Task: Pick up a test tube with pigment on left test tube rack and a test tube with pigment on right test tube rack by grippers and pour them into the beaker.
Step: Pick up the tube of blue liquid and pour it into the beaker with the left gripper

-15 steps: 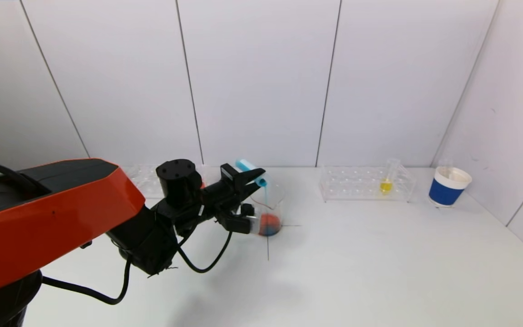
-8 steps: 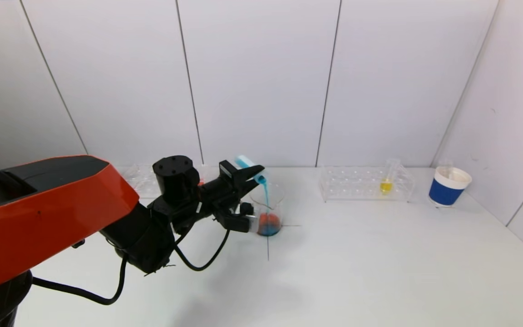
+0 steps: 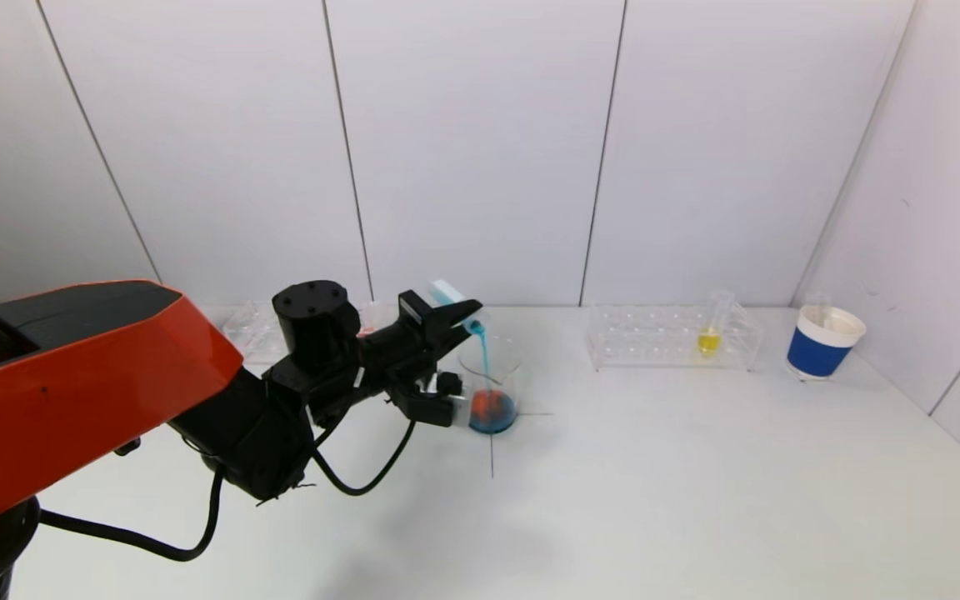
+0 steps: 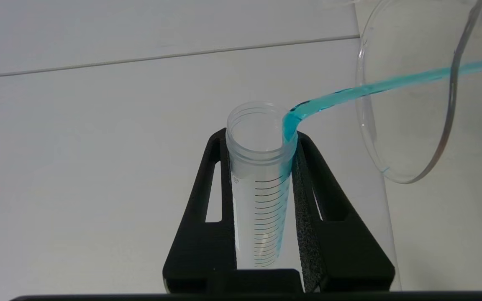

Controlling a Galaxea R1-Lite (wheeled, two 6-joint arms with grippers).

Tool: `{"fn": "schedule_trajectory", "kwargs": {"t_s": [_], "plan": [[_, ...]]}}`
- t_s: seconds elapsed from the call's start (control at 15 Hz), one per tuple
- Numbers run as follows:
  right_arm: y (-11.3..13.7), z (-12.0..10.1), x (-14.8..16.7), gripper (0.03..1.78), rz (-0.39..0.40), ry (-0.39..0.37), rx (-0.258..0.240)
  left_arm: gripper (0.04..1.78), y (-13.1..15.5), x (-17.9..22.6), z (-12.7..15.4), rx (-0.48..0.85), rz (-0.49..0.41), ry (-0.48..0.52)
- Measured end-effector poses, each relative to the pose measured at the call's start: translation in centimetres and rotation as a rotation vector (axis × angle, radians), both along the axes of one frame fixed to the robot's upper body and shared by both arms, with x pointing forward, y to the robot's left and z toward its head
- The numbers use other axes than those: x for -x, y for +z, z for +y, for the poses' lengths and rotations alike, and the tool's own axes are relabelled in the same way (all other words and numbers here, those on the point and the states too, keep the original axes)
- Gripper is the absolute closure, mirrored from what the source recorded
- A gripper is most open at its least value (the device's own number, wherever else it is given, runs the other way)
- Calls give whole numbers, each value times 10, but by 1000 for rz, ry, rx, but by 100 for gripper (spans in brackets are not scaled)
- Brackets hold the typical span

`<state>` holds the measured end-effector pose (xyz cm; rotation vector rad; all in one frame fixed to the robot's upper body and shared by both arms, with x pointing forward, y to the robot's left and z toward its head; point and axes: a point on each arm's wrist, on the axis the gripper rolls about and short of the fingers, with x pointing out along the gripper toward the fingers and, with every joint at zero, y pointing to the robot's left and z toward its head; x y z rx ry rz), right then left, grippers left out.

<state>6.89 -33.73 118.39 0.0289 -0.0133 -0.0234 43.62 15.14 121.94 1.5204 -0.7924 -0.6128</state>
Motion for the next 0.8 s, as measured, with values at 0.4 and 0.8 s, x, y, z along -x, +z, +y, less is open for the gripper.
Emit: {"fn": "schedule_trajectory", "kwargs": {"t_s": [0.4,0.8], "plan": [[0,0,0,4,0,0,0,140,5,2,1,-33,-28,19],[0,0,0,4,1,0,0,140,12,3,1,-62,-55,20]]}}
